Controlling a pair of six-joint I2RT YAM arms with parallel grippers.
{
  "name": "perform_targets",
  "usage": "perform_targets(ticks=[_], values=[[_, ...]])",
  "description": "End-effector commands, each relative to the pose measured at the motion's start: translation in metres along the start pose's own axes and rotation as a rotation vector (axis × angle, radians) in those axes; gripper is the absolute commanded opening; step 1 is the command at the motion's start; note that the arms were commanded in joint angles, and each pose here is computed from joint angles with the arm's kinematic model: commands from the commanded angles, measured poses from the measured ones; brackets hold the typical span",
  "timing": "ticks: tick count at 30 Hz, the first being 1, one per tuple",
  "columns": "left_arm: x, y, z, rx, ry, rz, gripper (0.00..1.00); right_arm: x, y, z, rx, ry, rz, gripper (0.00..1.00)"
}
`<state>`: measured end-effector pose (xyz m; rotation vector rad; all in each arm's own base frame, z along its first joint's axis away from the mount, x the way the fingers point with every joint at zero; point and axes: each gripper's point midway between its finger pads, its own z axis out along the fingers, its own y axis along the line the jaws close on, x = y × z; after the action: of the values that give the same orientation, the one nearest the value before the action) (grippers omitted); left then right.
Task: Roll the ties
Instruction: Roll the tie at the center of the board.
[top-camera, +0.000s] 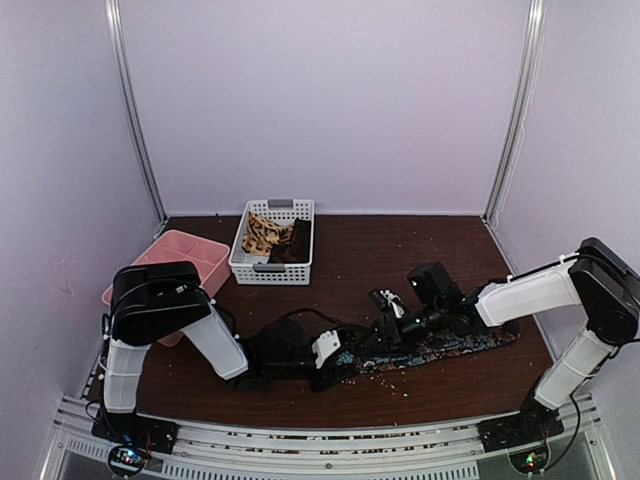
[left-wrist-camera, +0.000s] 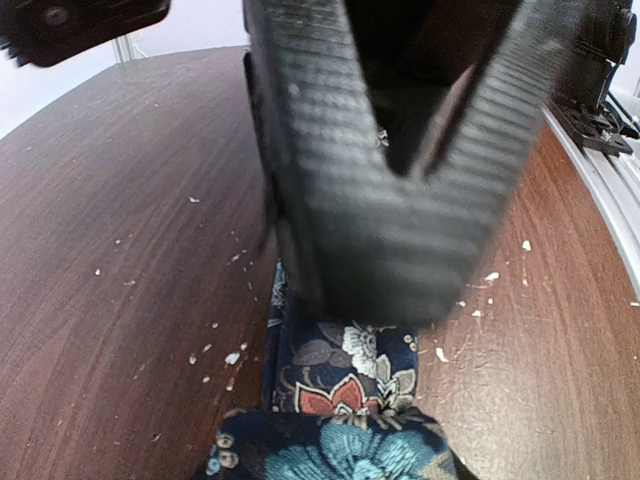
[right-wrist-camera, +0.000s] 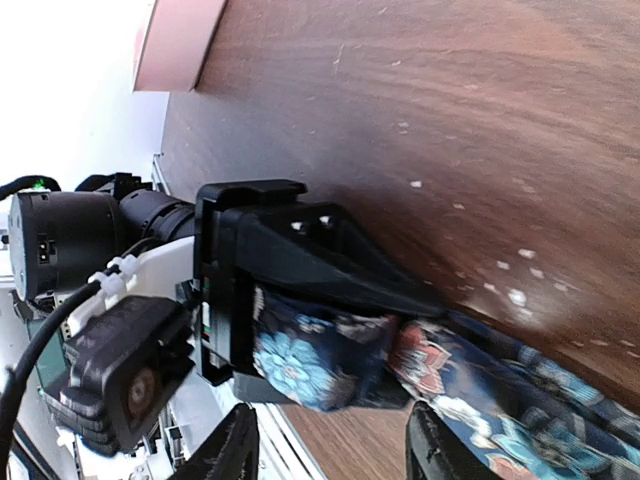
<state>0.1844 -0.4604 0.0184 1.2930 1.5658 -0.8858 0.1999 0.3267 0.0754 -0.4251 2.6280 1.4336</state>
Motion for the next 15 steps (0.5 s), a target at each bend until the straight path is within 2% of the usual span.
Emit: perform_targets(ticks=[1, 6, 9, 13, 14, 15], values=[[0.023, -0.006, -0.004, 0.015, 0.077, -0.005, 0.46, -0.003, 0.01, 0.013, -0.03, 0.018, 0.001, 0.51], [0.023, -0.006, -0.005, 0.018, 0.084, -0.003, 0.47, -0.002, 0.014, 0.025, -0.051, 0.04, -0.01, 0.43], [0.022, -0.007, -0.005, 0.022, 0.083, 0.002, 0.49, -0.001, 0.007, 0.03, -0.034, 0.051, -0.008, 0.29], [0.021, -0.007, -0.008, 0.023, 0.08, 0.004, 0.53, 0.002, -0.002, 0.035, -0.026, 0.057, 0.01, 0.04], [0.021, -0.007, -0.009, 0.02, 0.078, 0.005, 0.54, 0.003, -0.004, 0.035, -0.023, 0.059, 0.013, 0.0], [0.02, -0.007, -0.011, 0.015, 0.074, 0.009, 0.56, 0.005, -0.006, 0.035, -0.019, 0.06, 0.017, 0.0]])
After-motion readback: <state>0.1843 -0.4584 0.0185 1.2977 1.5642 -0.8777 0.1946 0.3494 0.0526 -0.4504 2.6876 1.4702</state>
